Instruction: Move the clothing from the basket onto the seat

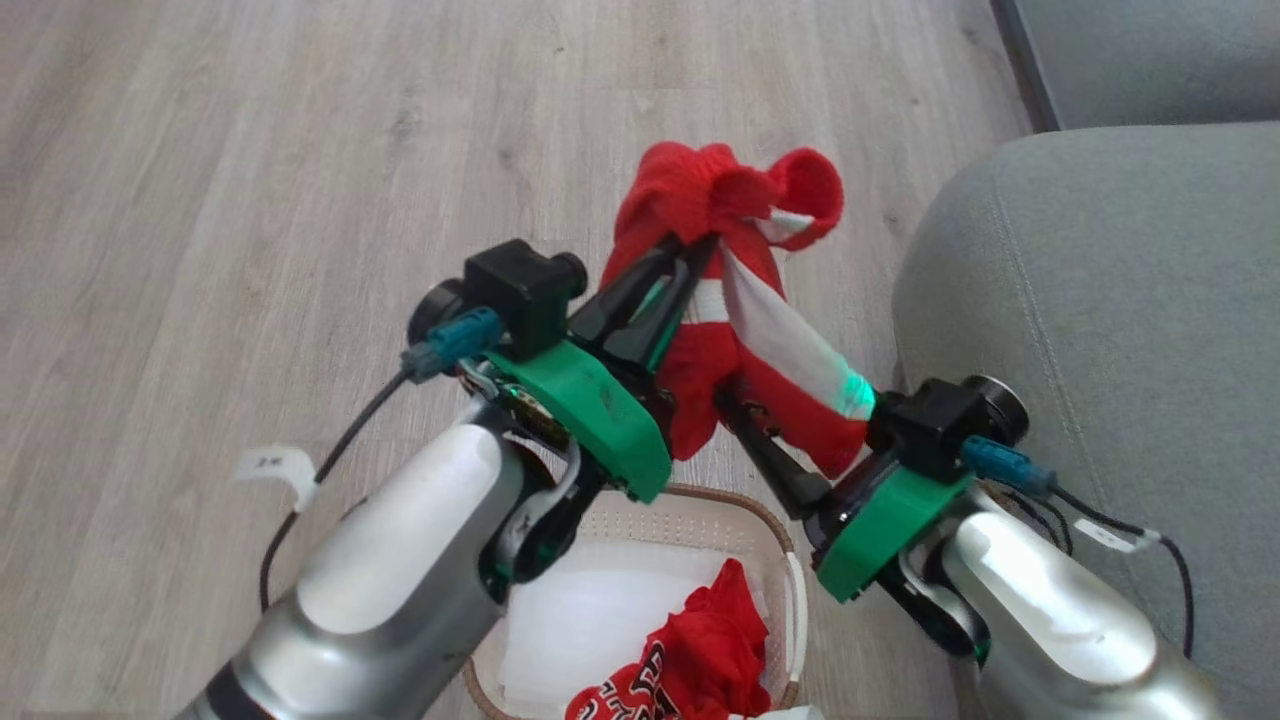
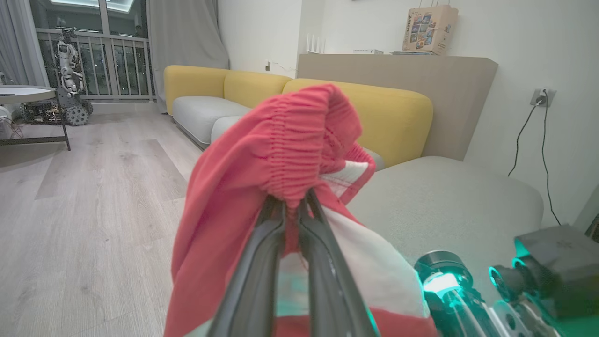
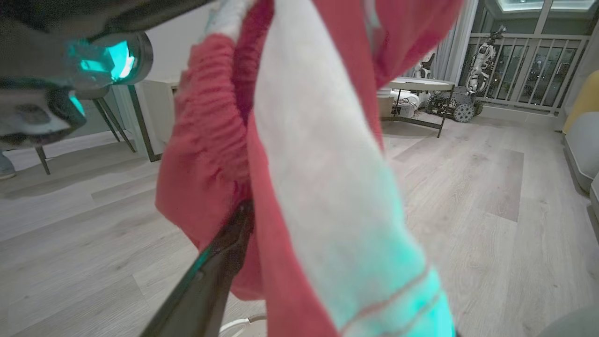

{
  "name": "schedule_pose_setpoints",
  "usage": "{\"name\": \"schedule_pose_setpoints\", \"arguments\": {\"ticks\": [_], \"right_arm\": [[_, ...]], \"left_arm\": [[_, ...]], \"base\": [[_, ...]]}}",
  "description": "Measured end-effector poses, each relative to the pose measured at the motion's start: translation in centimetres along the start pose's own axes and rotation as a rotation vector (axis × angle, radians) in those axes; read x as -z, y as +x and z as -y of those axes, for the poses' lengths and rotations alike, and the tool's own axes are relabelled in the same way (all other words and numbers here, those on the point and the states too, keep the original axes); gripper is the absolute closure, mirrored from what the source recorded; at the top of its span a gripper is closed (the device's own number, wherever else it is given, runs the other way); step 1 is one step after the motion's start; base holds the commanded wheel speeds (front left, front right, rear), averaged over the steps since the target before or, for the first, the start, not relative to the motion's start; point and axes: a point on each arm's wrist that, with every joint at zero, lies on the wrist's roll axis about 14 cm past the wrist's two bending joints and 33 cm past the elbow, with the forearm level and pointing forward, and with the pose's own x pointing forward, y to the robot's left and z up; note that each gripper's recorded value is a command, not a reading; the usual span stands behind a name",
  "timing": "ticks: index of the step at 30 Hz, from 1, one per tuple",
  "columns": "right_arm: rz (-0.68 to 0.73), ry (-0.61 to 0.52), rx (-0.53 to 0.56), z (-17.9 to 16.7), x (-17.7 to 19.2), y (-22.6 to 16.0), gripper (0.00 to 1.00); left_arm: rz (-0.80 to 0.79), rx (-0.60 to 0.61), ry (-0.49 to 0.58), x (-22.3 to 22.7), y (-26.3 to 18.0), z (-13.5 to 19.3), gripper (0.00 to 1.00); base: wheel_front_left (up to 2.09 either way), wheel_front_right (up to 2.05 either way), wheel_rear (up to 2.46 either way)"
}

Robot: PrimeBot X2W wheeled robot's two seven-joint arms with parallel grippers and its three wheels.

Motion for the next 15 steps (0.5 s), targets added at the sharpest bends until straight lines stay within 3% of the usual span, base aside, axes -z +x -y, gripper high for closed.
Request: {"name": "schedule_pose_setpoints", "arguments": {"ticks": [9,10,11,12,15], "right_arm": [[-0.005,0.005,-0.026,-1.0,0.3,1.4,0.0],[-0.009,0.005,-0.026,-1.1,0.4,1.5,0.42],[-0.012,0.003,-0.027,-1.1,0.5,1.5,0.93],[-0.014,0.004,-0.026,-1.1,0.6,1.5,1.0],[-0.02,0.005,-0.02,-0.9,0.8,1.4,1.0]], "left_arm": [[-0.008,-0.002,-0.01,0.2,-0.5,0.2,1.0],[-0.01,-0.004,-0.011,0.2,-0.5,0.2,1.0],[-0.011,-0.006,-0.014,0.3,-0.5,0.1,1.0],[-0.012,-0.006,-0.017,0.3,-0.5,0.1,1.0],[-0.015,-0.006,-0.018,0.4,-0.5,0.1,1.0]], "base": [[0.0,0.0,0.0],[0.0,0.0,0.0],[0.0,0.0,0.0],[0.0,0.0,0.0],[0.0,0.0,0.0]]}}
